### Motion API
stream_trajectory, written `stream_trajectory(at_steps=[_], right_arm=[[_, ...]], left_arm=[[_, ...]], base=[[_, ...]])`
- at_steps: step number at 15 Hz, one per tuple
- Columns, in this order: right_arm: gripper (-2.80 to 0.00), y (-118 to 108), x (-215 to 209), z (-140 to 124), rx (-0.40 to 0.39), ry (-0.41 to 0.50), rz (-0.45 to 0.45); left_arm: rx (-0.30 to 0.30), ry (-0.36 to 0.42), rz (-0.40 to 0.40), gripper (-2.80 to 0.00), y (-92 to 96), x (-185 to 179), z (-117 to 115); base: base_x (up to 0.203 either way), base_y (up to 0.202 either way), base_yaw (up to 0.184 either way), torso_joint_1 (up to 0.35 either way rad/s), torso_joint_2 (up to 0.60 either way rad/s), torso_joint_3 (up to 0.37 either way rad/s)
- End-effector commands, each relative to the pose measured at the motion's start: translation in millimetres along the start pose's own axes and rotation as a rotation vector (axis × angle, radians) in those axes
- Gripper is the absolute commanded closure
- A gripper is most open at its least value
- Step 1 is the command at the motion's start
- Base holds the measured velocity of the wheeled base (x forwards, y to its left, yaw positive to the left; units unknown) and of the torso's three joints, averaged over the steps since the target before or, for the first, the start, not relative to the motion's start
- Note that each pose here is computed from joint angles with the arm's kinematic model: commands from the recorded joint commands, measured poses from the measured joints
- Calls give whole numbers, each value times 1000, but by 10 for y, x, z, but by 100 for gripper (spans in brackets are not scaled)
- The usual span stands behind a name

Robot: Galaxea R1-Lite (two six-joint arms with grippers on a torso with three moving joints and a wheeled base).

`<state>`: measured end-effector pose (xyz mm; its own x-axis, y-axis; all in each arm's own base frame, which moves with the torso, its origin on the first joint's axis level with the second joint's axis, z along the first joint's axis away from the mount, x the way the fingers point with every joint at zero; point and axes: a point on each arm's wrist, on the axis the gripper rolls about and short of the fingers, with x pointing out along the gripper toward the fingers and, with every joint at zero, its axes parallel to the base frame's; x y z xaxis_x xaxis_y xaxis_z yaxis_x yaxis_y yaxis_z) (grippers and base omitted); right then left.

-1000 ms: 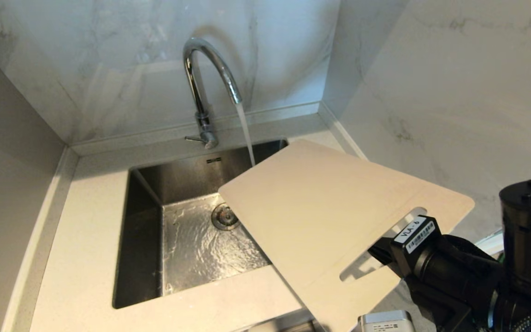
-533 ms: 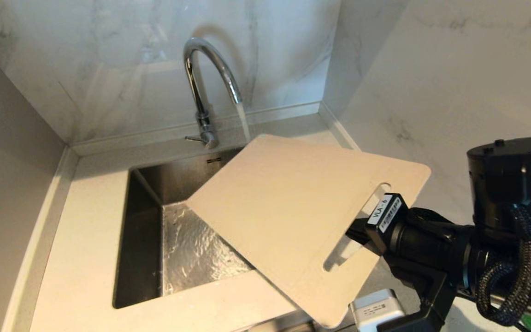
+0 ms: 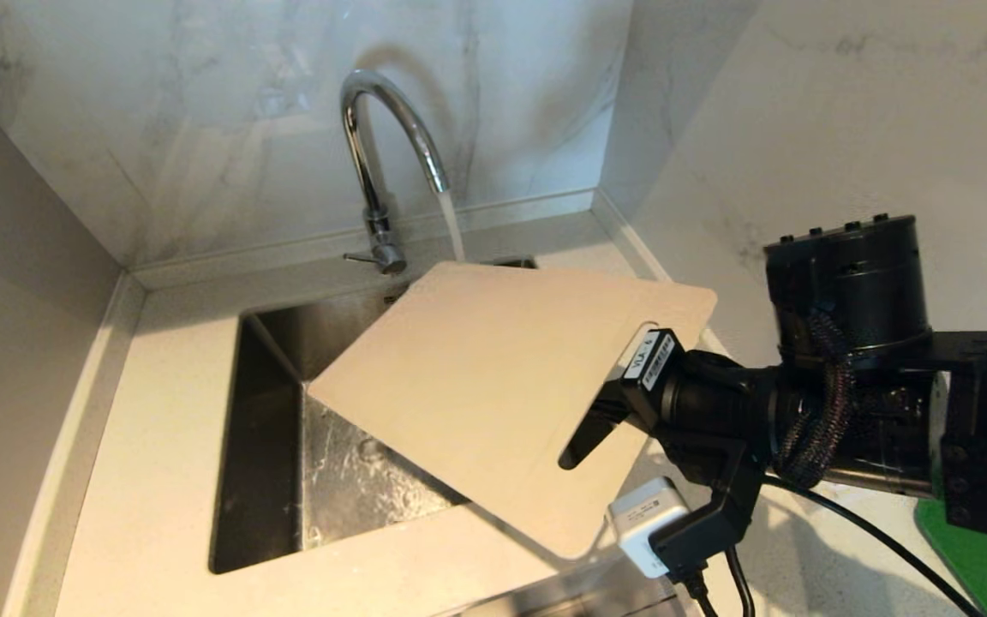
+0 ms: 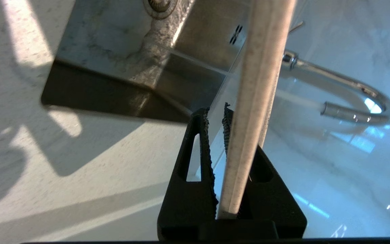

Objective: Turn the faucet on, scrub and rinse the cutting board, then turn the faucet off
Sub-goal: Scrub the cutting board underwater

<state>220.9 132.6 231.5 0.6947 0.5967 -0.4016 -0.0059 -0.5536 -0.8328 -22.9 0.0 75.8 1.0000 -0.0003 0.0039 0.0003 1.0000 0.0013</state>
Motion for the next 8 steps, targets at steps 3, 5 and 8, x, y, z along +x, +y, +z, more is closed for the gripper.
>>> stream_trajectory(at_steps=[3, 5, 8], right_arm=[[0, 57, 100, -104, -22, 17, 28], [0, 99, 128, -156, -26, 30, 45], [0, 112, 160, -208, -25, 47, 55]], left_arm=[[0, 1, 0, 0, 0, 1, -4], [-1, 1, 0, 0, 0, 1, -4], [-1, 0, 0, 0, 0, 1, -3]], base=[[0, 0, 0, 0, 0, 0], [0, 0, 0, 0, 0, 0], [0, 0, 0, 0, 0, 0]])
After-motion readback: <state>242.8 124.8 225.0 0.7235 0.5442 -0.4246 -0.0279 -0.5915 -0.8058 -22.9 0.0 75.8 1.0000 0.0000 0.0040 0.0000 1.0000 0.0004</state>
